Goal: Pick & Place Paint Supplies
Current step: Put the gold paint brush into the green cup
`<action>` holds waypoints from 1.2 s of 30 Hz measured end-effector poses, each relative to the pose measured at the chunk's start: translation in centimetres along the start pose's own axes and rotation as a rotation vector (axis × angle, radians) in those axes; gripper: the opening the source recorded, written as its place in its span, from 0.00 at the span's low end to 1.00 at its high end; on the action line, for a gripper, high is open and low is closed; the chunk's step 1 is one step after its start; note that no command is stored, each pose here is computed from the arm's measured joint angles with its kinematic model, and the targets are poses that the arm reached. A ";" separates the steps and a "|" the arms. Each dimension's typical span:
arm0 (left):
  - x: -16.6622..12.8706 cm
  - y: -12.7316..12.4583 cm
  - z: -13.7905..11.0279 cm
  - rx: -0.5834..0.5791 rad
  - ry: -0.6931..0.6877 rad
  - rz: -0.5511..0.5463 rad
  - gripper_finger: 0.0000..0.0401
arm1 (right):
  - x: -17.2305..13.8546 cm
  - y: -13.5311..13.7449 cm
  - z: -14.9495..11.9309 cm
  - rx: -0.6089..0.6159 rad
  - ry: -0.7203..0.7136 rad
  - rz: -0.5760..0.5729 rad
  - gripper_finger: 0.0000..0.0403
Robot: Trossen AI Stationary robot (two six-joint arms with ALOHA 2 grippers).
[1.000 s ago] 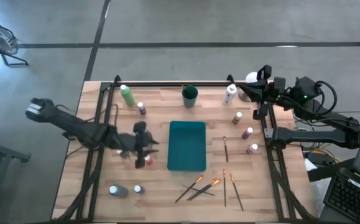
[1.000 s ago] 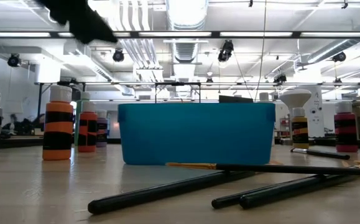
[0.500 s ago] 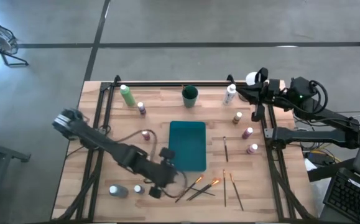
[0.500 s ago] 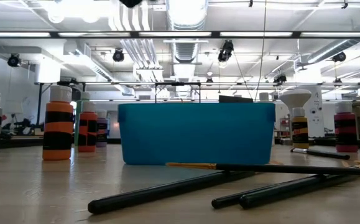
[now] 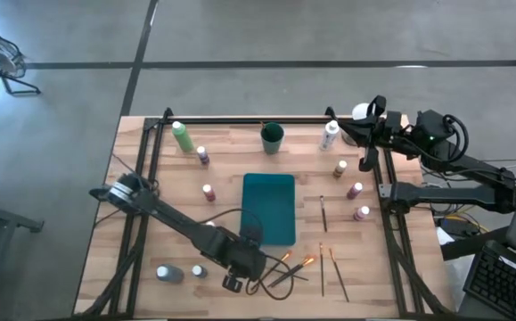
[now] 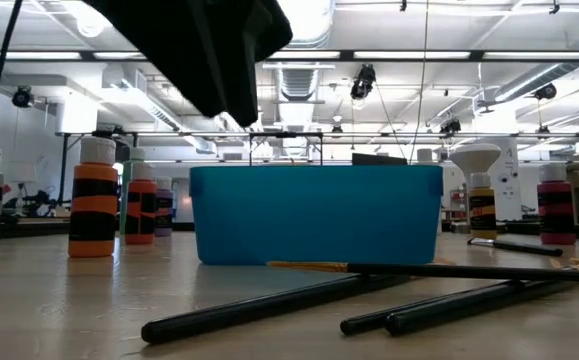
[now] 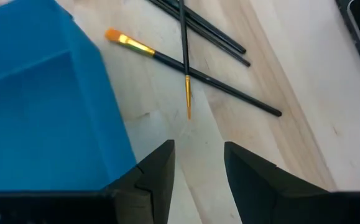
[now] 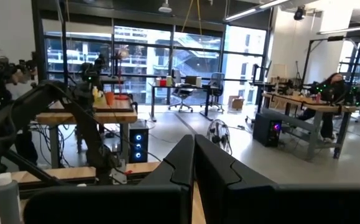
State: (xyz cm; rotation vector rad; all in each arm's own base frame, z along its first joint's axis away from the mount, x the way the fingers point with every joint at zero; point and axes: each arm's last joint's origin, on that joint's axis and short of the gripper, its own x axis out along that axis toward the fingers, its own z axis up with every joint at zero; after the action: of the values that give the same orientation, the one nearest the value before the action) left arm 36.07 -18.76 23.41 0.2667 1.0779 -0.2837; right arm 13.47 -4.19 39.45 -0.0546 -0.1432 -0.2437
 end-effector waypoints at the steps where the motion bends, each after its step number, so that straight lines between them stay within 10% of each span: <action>1: 0.3 0.0 0.0 0.003 0.004 -0.001 0.36 | 0.0 0.0 0.0 0.000 0.000 0.000 0.02; 36: 5.5 1.0 0.3 0.138 -0.023 -0.068 0.36 | 1.1 -0.1 -0.6 -0.016 0.037 -0.003 0.02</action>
State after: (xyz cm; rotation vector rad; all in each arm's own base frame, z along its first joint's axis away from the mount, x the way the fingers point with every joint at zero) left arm 39.17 -18.46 18.72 0.3501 1.0477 -0.4223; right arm 14.55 -4.57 38.97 -0.0662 -0.1046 -0.2488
